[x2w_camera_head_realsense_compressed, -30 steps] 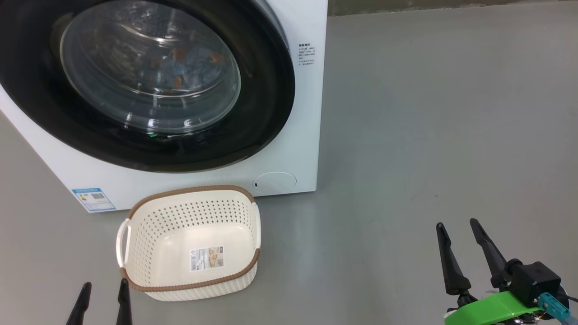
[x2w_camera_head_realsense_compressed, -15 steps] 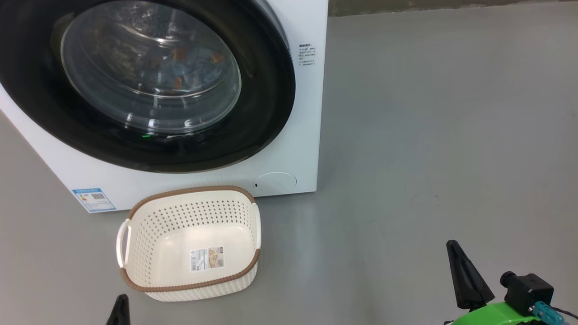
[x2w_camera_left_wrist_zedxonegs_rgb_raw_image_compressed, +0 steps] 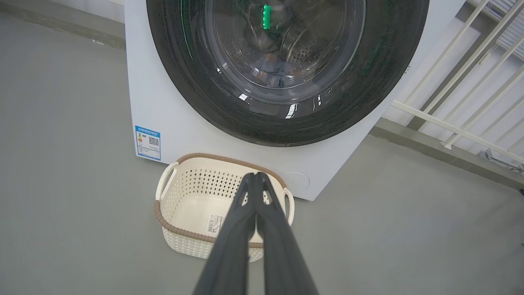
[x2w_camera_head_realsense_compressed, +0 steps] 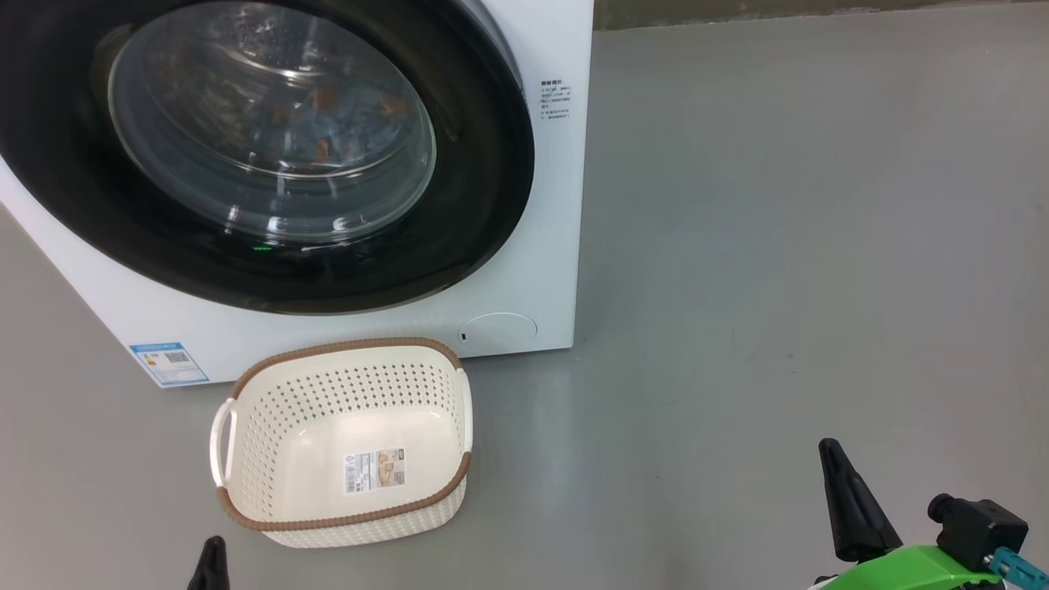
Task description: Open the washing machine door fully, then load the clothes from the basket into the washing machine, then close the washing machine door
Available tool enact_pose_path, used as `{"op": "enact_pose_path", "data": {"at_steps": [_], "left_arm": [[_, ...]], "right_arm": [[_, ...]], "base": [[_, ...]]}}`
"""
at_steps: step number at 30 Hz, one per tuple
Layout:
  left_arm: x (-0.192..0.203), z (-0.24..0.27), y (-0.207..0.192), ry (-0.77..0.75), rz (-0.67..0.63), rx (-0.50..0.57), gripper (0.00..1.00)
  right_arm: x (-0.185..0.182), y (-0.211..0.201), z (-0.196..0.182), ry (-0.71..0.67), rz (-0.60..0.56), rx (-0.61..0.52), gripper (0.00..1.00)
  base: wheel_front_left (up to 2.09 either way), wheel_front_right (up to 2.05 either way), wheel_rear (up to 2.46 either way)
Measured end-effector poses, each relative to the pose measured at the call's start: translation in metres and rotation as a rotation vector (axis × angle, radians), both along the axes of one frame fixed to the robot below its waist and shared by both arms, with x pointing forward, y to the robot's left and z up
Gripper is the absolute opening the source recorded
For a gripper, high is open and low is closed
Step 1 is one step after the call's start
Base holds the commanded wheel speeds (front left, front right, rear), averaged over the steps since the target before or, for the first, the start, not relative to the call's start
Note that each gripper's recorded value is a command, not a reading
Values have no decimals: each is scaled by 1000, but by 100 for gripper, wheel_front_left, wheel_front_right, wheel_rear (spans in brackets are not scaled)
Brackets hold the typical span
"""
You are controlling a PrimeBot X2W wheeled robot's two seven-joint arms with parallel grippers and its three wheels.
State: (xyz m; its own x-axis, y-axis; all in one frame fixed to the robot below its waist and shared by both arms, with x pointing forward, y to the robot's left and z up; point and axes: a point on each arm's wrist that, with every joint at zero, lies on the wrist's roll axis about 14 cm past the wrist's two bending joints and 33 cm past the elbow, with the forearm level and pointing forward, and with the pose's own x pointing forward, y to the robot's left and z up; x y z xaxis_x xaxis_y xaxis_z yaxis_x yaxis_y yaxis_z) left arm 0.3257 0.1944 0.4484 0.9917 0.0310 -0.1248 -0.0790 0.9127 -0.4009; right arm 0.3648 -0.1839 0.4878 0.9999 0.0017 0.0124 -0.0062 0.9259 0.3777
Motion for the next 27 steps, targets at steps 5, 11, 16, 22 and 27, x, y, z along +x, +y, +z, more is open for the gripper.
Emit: {"op": "enact_pose_path", "data": {"at_steps": [5,11,16,22,27], "left_arm": [[1,0,1,3,15,-54,0],[6,2,2,0,26,-116,0],[6,1,3,7,40,-171,0],[10,3,3,5,49,-234,0],[11,2,4,9,61,-289,0]], "right_arm": [[0,-2,-3,15,-8,54,0],[0,-4,-5,29,-19,123,0],[0,-6,-6,36,-26,176,0],[-1,-8,-8,47,-37,246,0],[-1,-9,-9,55,-44,297,0]], "base": [[0,0,0],[0,0,0],[0,0,0],[0,0,0],[0,0,0]]}}
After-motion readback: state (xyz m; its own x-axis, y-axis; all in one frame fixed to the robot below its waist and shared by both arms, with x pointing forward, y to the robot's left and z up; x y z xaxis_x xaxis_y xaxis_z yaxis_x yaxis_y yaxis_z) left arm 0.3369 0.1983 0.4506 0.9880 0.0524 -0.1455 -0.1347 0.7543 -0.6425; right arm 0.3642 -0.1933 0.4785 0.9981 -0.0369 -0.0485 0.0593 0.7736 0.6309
